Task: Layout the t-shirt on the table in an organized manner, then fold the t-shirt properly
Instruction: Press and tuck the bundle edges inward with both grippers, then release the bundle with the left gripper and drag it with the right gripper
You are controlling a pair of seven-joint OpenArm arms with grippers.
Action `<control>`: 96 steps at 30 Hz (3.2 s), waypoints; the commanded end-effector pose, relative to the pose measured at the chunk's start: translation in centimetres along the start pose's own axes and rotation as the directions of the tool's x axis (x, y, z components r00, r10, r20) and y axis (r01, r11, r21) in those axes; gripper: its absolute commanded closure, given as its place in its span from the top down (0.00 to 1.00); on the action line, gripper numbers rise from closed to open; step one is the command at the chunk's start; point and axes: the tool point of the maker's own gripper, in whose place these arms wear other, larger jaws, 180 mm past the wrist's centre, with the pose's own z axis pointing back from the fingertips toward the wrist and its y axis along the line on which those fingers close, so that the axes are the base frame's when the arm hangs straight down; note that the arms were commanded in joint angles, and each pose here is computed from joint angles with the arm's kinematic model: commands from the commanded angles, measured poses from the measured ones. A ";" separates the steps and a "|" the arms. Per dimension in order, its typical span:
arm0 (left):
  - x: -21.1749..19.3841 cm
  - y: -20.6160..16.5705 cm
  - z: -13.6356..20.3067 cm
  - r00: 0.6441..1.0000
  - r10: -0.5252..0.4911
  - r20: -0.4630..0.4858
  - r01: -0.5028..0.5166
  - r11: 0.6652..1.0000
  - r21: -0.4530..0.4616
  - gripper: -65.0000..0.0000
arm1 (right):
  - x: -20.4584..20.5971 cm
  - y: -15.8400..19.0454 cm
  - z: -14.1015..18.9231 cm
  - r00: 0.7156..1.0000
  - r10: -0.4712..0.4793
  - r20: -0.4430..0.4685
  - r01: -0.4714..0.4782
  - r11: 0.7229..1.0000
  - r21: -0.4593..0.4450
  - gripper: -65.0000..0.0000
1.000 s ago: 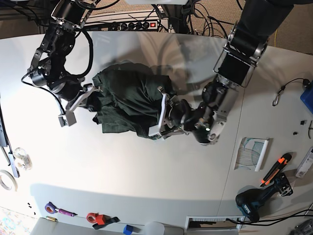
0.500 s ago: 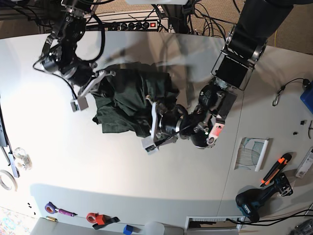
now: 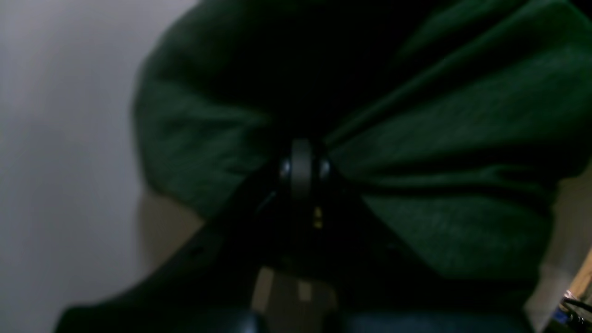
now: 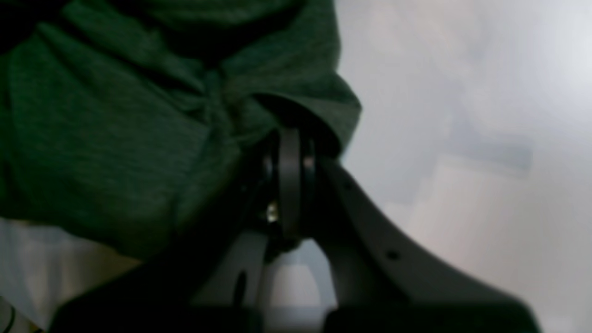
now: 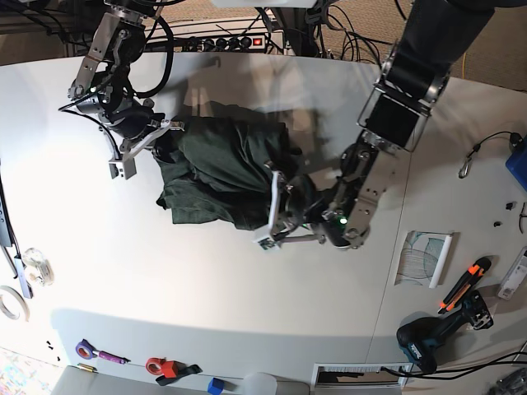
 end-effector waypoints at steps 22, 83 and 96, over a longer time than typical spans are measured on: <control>3.1 -6.1 4.7 0.965 0.074 0.250 0.052 0.884 -0.465 0.00 | 11.2 3.8 3.0 0.932 0.216 0.292 -0.260 0.958 0.120 0.00; -4.4 5.1 13.4 0.795 0.329 0.510 -0.269 0.944 -0.189 0.00 | 1.5 10.0 -7.8 0.999 0.007 -0.040 0.005 0.957 0.289 0.00; -5.4 4.4 12.7 0.795 0.355 0.493 -0.288 0.935 -0.209 0.00 | 2.0 -8.1 -3.4 0.955 0.216 -0.202 -0.249 0.957 -0.152 0.00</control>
